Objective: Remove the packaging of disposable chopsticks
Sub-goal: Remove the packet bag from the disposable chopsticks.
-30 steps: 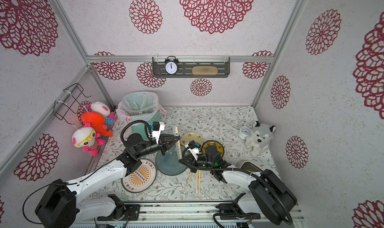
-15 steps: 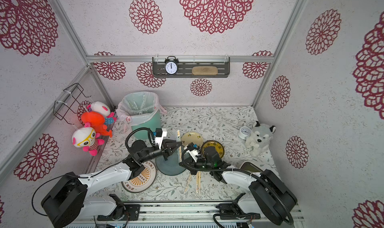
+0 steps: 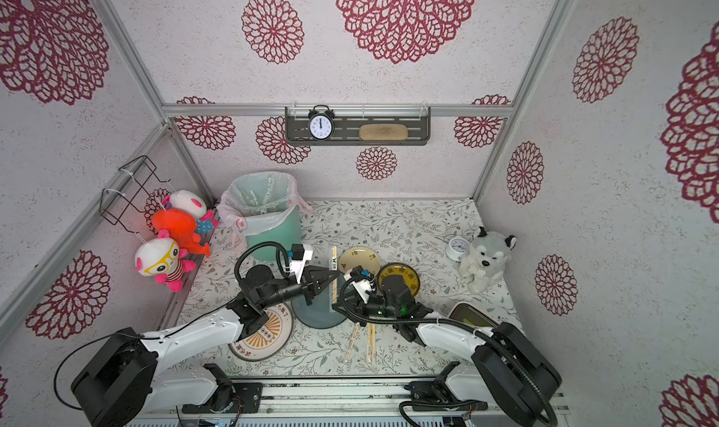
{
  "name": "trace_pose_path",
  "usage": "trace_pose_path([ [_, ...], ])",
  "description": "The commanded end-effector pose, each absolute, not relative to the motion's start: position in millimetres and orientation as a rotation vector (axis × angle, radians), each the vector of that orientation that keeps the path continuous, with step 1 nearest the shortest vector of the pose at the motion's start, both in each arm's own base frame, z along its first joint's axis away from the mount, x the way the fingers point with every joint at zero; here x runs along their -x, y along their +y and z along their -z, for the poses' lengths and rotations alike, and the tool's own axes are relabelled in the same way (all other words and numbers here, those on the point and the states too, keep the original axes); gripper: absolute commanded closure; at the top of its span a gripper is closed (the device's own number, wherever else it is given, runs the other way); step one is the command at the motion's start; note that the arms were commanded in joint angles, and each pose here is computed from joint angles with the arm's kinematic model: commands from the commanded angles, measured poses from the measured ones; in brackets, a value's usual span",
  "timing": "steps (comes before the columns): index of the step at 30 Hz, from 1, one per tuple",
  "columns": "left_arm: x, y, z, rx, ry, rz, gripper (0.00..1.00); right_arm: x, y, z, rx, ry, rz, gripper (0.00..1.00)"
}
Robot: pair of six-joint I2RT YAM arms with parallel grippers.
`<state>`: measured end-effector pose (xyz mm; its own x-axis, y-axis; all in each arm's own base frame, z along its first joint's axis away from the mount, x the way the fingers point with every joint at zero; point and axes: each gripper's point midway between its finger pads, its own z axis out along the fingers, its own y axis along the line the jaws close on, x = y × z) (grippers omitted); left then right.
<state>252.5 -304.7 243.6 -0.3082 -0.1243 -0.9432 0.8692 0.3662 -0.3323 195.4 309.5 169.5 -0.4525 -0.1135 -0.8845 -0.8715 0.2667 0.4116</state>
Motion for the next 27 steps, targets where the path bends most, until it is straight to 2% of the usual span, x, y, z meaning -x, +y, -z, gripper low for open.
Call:
trace_pose_path([
  [1,-248,-302,-244,-0.731,1.560,1.158,1.00,-195,308,-216,0.900,1.584,-1.245,0.62],
  [4,-242,-304,-246,-0.749,1.545,1.193,1.00,-195,307,-230,0.893,1.534,-1.237,0.61],
  [11,-233,-307,-253,-0.773,1.485,1.248,1.00,-205,323,-241,0.909,1.520,-1.276,0.66],
  [16,-228,-306,-255,-0.785,1.460,1.265,1.00,-206,322,-242,0.901,1.485,-1.281,0.76],
  [23,-228,-303,-260,-0.768,1.444,1.251,1.00,-205,324,-236,0.904,1.477,-1.307,0.98],
  [25,-228,-305,-260,-0.777,1.445,1.259,1.00,-206,324,-231,0.907,1.493,-1.306,1.00],
  [26,-228,-304,-261,-0.781,1.433,1.249,0.92,-206,324,-229,0.909,1.499,-1.305,1.00],
  [27,-231,-303,-264,-0.768,1.420,1.235,0.67,-205,324,-226,0.911,1.504,-1.307,1.00],
])
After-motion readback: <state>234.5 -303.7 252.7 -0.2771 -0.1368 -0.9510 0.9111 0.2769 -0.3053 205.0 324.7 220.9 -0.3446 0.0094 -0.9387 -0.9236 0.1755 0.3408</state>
